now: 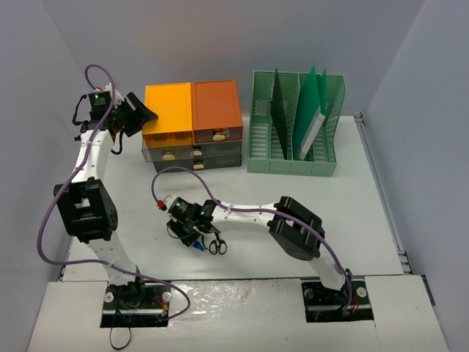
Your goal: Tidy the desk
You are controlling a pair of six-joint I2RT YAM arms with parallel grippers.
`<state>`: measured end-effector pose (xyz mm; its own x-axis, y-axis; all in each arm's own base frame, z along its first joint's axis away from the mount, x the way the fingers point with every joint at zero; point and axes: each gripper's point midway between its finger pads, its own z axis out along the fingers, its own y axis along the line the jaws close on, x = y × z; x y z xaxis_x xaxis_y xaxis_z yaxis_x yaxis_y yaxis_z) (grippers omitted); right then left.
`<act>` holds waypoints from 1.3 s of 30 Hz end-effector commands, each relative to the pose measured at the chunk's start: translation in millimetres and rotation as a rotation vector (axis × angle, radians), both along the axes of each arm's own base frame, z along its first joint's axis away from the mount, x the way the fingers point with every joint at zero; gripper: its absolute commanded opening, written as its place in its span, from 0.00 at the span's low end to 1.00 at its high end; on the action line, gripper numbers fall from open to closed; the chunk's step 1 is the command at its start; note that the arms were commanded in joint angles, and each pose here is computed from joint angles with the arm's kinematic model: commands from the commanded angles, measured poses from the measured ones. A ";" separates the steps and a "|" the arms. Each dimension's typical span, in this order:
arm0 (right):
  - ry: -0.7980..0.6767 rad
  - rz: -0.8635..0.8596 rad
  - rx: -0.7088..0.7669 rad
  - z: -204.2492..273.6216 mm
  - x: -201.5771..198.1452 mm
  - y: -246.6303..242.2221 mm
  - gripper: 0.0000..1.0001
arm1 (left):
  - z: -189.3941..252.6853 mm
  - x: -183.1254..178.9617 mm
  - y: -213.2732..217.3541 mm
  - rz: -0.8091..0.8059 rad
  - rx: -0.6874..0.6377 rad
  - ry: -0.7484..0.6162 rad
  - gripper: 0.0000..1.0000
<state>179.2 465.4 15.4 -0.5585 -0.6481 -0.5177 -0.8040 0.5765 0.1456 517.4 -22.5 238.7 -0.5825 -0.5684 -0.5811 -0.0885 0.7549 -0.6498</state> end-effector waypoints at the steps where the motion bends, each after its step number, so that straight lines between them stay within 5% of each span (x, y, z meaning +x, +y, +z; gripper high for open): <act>1: -0.090 -0.037 0.101 61.7 9.9 11.8 0.00 | -28.8 -9.3 4.0 -0.004 0.039 0.100 0.60; 17: -0.524 -0.259 0.336 274.7 79.9 1.9 0.00 | -30.4 -11.7 4.9 0.000 0.040 0.103 0.60; 39: -0.862 -0.118 0.486 362.1 229.9 28.0 0.00 | -18.3 -13.2 0.5 -0.013 0.045 0.086 0.60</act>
<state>400.6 473.9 317.4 -0.0992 -0.3478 -0.9323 -0.6717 0.7147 -0.1951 517.4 -22.5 239.0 -0.5826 -0.5685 -0.5808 -0.0878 0.7545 -0.6504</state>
